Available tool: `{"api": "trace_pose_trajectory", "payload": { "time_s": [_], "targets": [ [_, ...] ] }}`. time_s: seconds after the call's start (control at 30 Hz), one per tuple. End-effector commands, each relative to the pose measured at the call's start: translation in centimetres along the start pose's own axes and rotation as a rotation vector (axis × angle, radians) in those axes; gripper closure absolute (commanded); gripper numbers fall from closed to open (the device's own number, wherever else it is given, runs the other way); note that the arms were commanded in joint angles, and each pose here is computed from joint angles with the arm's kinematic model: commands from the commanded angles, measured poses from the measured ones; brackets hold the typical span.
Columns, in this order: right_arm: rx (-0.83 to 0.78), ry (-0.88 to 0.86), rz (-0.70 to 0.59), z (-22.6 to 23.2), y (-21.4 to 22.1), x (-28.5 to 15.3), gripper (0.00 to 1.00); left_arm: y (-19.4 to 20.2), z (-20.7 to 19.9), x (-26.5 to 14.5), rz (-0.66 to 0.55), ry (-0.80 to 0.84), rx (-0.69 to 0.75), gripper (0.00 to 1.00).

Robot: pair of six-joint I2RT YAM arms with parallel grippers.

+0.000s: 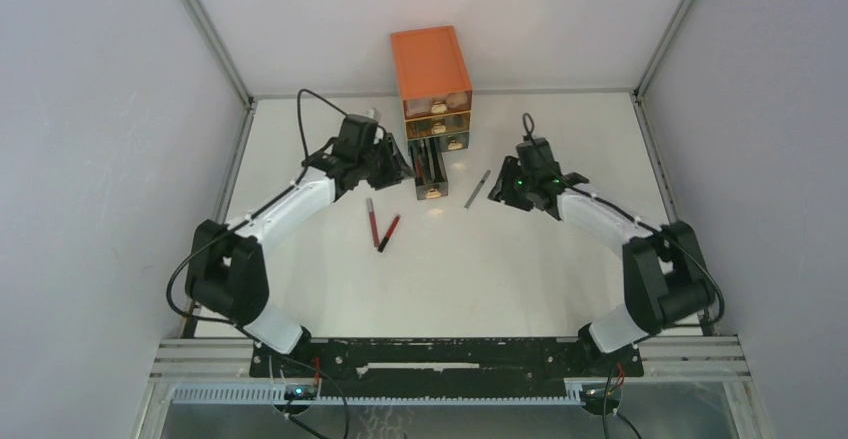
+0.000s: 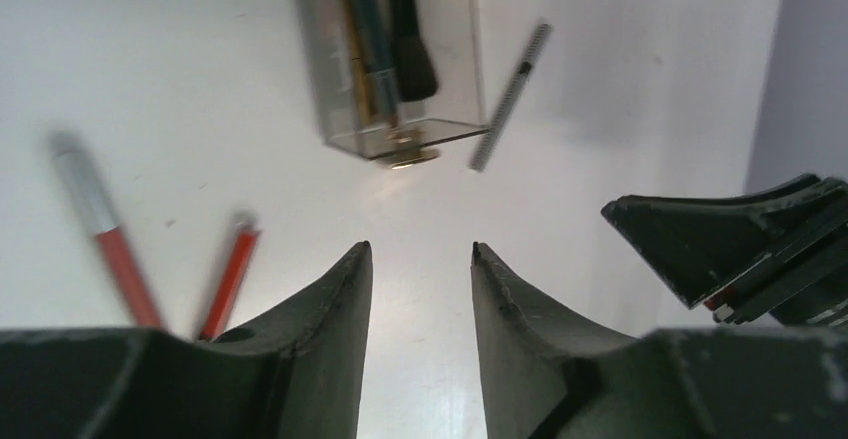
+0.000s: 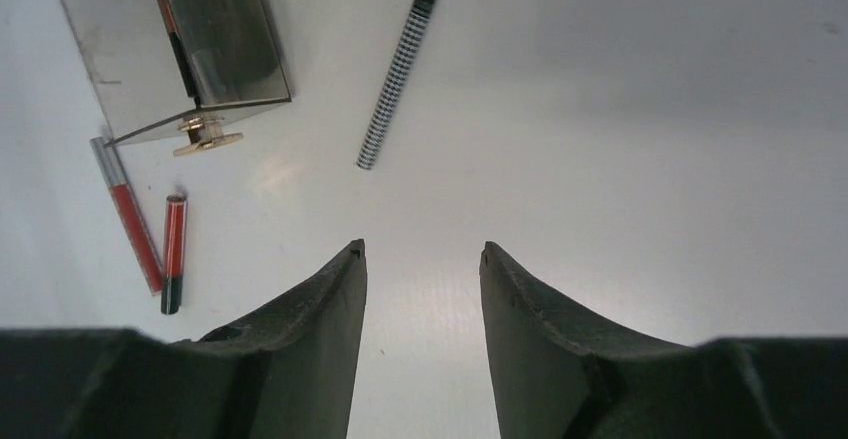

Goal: Organize the makeup
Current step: Pick up the makeup from the center of the board.

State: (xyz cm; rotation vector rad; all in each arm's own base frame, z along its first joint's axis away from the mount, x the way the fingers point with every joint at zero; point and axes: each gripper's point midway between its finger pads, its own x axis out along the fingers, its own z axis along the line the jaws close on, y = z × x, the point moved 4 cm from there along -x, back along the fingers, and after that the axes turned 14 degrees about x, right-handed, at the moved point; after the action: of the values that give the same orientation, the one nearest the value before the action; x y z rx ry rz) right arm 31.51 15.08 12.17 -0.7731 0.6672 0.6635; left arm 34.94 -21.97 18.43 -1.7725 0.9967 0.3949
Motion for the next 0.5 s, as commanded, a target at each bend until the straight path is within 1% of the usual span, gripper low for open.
{"api": "trace_pose_trajectory", "payload": {
  "time_s": [0.0, 0.1, 0.2, 0.27, 0.4, 0.47],
  "targets": [
    [0.019, 0.07, -0.049, 3.0, -0.7, 2.3, 0.47, 2.2, 3.7, -1.6, 0.005, -0.154, 0.078, 0.52],
    [0.042, 0.151, -0.041, 3.6, -0.8, 4.3, 0.47, 3.5, 5.5, -2.1, 0.023, -0.199, 0.067, 0.49],
    [0.062, 0.223, -0.063, 4.0, -1.2, 5.8, 0.48, 4.5, 6.8, -2.6, 0.032, -0.231, 0.052, 0.46],
    [0.065, 0.279, -0.077, 3.7, -1.3, 7.0, 0.48, 5.0, 7.7, -2.9, 0.04, -0.248, 0.04, 0.46],
    [0.08, 0.415, -0.116, 3.1, -2.0, 8.1, 0.53, 5.5, 9.0, -3.4, 0.05, -0.279, 0.028, 0.46],
    [0.072, 0.437, -0.107, 3.2, -2.0, 8.8, 0.54, 5.5, 9.5, -3.6, 0.05, -0.291, 0.021, 0.46]
  ]
}}
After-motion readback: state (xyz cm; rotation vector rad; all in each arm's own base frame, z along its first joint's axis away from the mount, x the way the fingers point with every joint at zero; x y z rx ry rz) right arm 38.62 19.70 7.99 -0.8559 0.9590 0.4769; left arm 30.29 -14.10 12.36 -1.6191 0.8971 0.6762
